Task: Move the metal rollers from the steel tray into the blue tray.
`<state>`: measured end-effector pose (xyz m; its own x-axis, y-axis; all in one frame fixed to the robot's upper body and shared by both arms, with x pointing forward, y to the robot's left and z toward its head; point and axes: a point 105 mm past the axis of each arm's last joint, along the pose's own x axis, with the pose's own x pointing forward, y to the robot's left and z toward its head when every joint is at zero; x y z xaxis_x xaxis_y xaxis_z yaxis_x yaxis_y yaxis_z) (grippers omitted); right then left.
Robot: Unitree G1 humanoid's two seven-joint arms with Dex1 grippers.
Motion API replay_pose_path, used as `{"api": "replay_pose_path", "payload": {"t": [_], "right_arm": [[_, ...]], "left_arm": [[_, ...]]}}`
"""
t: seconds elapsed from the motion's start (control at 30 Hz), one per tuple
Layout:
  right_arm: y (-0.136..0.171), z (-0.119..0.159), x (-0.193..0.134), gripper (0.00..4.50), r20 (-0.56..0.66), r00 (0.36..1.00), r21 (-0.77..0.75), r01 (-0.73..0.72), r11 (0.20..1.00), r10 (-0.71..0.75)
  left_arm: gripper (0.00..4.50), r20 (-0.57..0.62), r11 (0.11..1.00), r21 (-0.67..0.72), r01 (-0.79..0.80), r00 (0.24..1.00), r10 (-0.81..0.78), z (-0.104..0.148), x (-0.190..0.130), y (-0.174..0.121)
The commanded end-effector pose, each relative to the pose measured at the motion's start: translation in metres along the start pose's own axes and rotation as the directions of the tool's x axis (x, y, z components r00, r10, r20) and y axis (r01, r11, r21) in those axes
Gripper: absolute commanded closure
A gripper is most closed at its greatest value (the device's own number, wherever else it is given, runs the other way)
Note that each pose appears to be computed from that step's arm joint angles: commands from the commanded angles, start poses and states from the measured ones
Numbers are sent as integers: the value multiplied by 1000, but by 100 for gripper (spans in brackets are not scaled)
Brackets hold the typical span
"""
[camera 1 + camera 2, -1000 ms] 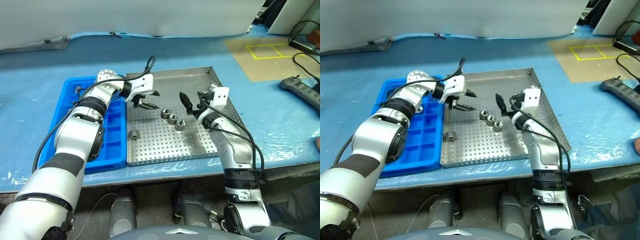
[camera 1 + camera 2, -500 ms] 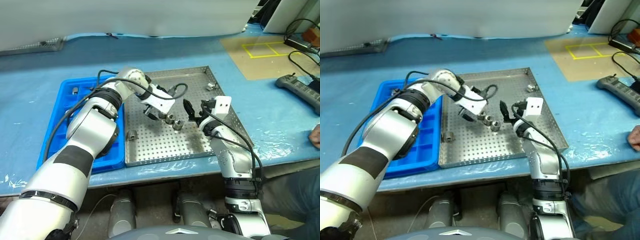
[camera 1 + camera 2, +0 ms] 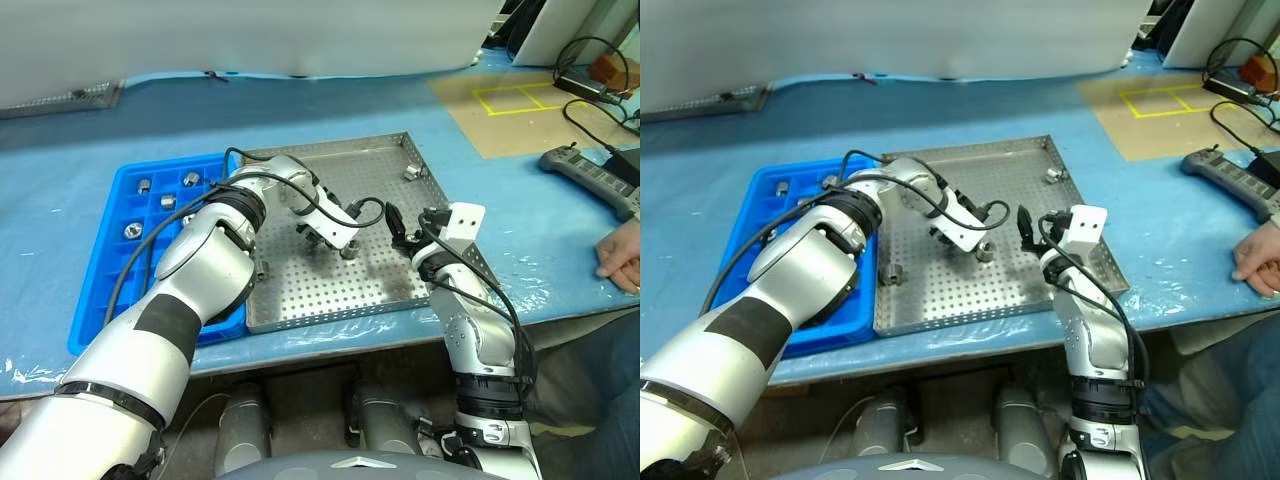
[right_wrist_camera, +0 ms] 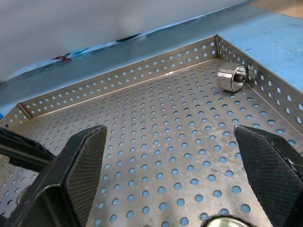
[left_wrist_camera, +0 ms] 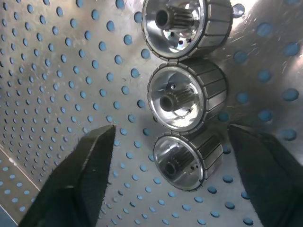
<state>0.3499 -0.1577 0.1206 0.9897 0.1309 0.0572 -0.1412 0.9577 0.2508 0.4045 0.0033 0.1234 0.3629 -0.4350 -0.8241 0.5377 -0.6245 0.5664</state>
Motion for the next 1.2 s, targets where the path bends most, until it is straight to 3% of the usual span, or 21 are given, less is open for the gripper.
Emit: {"api": "replay_pose_path", "payload": {"t": [0.03,0.17,0.43,0.57,0.7,0.83,1.07,1.2], "right_arm": [[4,17,-2,0,66,998,-18,-11,1000,12],[6,16,-1,0,55,998,-27,-21,999,22],[8,18,6,0,46,998,-40,-51,998,53],[10,20,9,0,49,996,-30,-69,997,71],[13,37,11,0,127,987,154,-117,981,97],[28,62,7,0,242,950,363,-276,890,196],[46,68,8,0,233,919,391,-387,835,317],[52,66,12,0,218,914,392,-402,827,341]], "left_arm": [[200,10,998,-48,35,999,-35,-1,3,-8],[321,85,989,-137,54,995,-43,1,0,-11],[322,173,948,-308,76,985,-23,-9,-8,-21],[322,211,904,-427,14,974,85,-15,-16,-14],[322,164,779,-612,-134,943,290,-35,-26,-2],[322,138,609,-763,-217,866,481,-45,-34,10],[322,240,392,-918,-65,696,677,-34,-41,22],[322,287,331,-943,44,614,735,-25,-41,25]]}}
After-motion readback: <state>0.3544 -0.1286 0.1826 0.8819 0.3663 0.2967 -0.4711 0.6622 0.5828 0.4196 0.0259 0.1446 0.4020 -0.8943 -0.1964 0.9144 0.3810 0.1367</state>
